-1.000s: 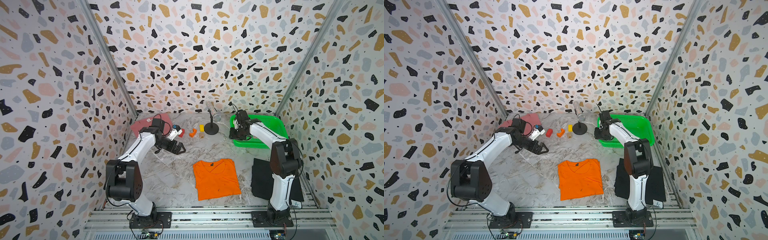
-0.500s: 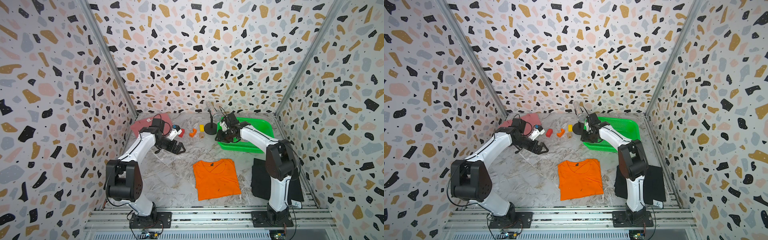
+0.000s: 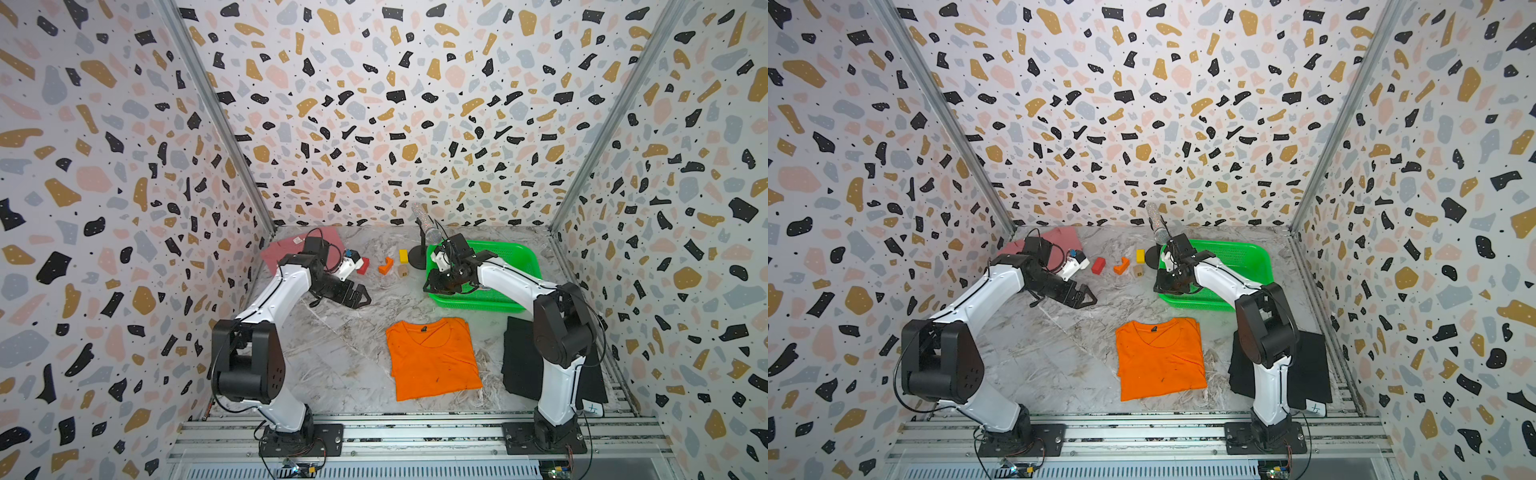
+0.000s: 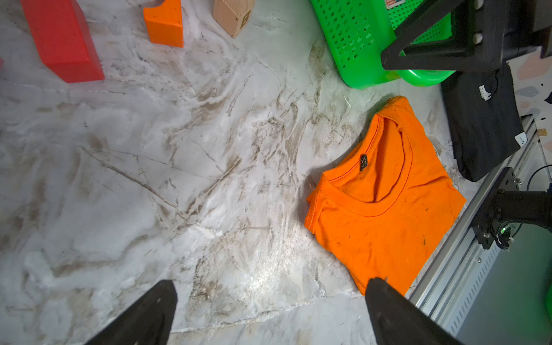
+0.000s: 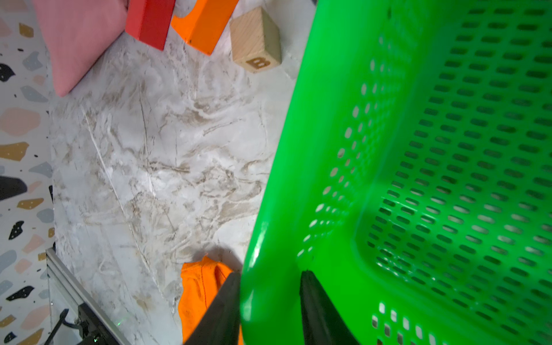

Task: Put the folded t-shirts into the basket
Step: Move the bin to the center of the board, then move the T-shirt to the center of the board.

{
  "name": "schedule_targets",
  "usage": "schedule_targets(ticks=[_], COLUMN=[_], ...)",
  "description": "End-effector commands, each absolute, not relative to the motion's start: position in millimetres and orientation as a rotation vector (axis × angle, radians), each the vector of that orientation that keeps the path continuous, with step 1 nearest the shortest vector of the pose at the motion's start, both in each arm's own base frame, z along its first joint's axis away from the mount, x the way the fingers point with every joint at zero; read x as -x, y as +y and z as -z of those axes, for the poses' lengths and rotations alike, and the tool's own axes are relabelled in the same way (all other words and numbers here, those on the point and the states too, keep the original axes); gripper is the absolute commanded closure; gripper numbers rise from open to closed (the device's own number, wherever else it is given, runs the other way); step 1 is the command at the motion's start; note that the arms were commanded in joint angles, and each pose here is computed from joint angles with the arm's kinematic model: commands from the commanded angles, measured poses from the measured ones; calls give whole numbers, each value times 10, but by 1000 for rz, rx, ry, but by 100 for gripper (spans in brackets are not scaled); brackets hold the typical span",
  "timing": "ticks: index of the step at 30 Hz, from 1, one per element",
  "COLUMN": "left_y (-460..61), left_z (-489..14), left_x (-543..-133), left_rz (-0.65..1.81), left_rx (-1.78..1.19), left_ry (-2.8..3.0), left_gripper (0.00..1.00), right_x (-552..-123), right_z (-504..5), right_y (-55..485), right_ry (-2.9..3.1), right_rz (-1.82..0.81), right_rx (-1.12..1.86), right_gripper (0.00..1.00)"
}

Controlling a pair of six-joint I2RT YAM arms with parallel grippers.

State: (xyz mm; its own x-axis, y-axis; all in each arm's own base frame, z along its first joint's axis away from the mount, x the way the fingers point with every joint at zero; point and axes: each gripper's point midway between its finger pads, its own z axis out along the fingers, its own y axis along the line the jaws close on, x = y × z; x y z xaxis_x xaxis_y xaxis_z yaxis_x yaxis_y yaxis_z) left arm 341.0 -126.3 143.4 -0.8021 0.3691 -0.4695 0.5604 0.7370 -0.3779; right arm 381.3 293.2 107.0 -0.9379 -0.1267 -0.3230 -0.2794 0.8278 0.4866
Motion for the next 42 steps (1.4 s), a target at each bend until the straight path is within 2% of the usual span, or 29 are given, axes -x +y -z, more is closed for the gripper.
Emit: schedule_targets(ticks=[1, 4, 9, 15, 17, 19, 21, 22, 25, 28, 33, 39, 42], left_y=[-1292, -1321, -1388, -1608, -1640, -1660, -1666, -1660, -1613, -1563, -1435, -1133, -953], left_z=[-1421, -1436, -1406, -1295, -1257, -1241, -1209, -1183, -1143, -1135, -1180, -1233, -1256], left_x=[-3408, -3394, -3381, -3187, -3158, -3151, -3150, -3152, -3164, -3173, -3203, -3318, -3380], left_rz=[763, 793, 809, 724, 686, 678, 676, 670, 637, 620, 625, 622, 613], left_rx=[-704, -699, -711, -932, -974, -989, -1006, -1011, -1006, -994, -937, -786, -690], left_ry=[2572, 2566, 2527, 2472, 2452, 2427, 2412, 2415, 2439, 2450, 2458, 2488, 2499], left_gripper=[0, 0, 0, 0, 0, 0, 0, 0, 0, 0, 0, 0, 0], right_x=[-3680, -3673, -3529, -2824, -2540, -2285, -2012, -1877, -1684, -1745, -1763, -1636, -1667], right_z=[-1412, -1620, -1908, -1781, -1711, -1645, -1555, -1484, -1235, -1068, -848, -631, -550], right_y=[2966, 2891, 2679, 2309, 2221, 2214, 2319, 2361, 2387, 2411, 2509, 2654, 2755], right_ry=[2653, 2589, 2537, 2658, 2720, 2753, 2743, 2737, 2672, 2535, 2523, 2417, 2367], right_rz=[-828, -770, -655, -649, -706, -819, -1009, -1064, -970, -860, -838, -643, -618], right_rx=[440, 504, 592, 628, 590, 557, 613, 675, 938, 1122, 1296, 1695, 1759], right_gripper=[61, 57, 43, 40, 40, 45, 63, 68, 64, 63, 65, 59, 59])
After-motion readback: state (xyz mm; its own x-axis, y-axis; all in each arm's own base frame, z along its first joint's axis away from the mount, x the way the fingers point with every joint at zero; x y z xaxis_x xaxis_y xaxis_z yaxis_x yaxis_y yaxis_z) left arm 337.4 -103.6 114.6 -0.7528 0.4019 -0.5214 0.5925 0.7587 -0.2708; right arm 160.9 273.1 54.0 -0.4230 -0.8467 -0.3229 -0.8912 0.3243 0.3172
